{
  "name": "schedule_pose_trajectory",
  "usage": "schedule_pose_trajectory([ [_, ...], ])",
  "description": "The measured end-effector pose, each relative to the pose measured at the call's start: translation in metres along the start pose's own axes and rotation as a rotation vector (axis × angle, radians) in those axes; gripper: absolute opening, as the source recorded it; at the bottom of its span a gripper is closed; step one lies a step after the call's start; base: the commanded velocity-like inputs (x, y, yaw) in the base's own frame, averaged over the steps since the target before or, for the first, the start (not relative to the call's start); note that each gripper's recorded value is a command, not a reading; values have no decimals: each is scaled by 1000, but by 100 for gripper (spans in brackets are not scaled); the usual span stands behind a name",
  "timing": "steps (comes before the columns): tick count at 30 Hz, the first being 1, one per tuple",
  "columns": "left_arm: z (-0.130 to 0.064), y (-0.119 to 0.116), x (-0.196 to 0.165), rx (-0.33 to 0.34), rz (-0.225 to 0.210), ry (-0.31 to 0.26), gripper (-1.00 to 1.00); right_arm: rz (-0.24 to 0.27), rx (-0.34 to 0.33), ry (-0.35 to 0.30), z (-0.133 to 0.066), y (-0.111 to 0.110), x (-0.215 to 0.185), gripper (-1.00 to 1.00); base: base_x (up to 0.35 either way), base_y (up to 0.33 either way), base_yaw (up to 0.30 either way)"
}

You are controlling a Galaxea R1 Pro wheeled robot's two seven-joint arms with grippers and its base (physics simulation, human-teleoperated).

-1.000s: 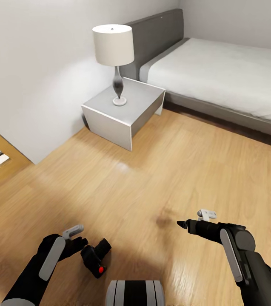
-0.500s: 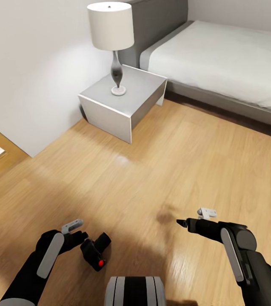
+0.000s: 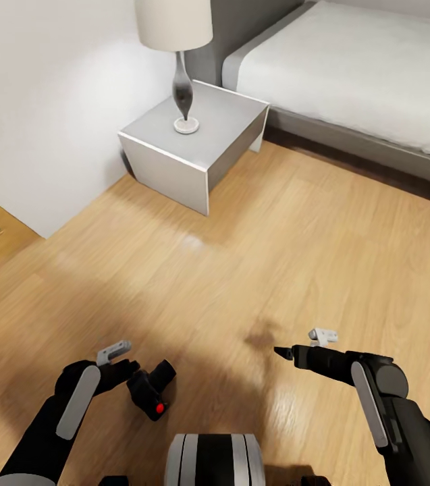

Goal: Attach the digital camera to the camera tripod in the bedroom.

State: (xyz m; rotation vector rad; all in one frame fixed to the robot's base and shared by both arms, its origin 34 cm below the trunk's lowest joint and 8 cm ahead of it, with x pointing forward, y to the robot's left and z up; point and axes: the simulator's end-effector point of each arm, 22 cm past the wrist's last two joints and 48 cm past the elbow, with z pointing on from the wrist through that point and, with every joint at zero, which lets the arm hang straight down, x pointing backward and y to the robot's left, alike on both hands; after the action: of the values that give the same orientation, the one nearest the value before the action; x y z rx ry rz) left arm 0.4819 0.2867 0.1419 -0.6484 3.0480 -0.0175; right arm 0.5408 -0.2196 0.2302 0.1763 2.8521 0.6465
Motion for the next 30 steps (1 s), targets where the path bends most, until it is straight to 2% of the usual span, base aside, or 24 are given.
schedule_pose_trajectory([
  [4,5,2,3,-4,0,9,100,5,-92,11,5,18,4,100,0,0,0],
  [9,13,5,9,-12,1,25,100,6,-267,29,2,48,9,100,0,0,0],
  [18,26,9,19,-24,1,53,100,-12,-593,85,-34,81,17,100,0,0,0],
  [23,34,12,25,-31,1,68,100,-6,-670,106,-42,86,21,100,0,0,0],
  [30,42,14,30,-38,3,80,100,11,-704,129,-38,84,28,100,0,0,0],
])
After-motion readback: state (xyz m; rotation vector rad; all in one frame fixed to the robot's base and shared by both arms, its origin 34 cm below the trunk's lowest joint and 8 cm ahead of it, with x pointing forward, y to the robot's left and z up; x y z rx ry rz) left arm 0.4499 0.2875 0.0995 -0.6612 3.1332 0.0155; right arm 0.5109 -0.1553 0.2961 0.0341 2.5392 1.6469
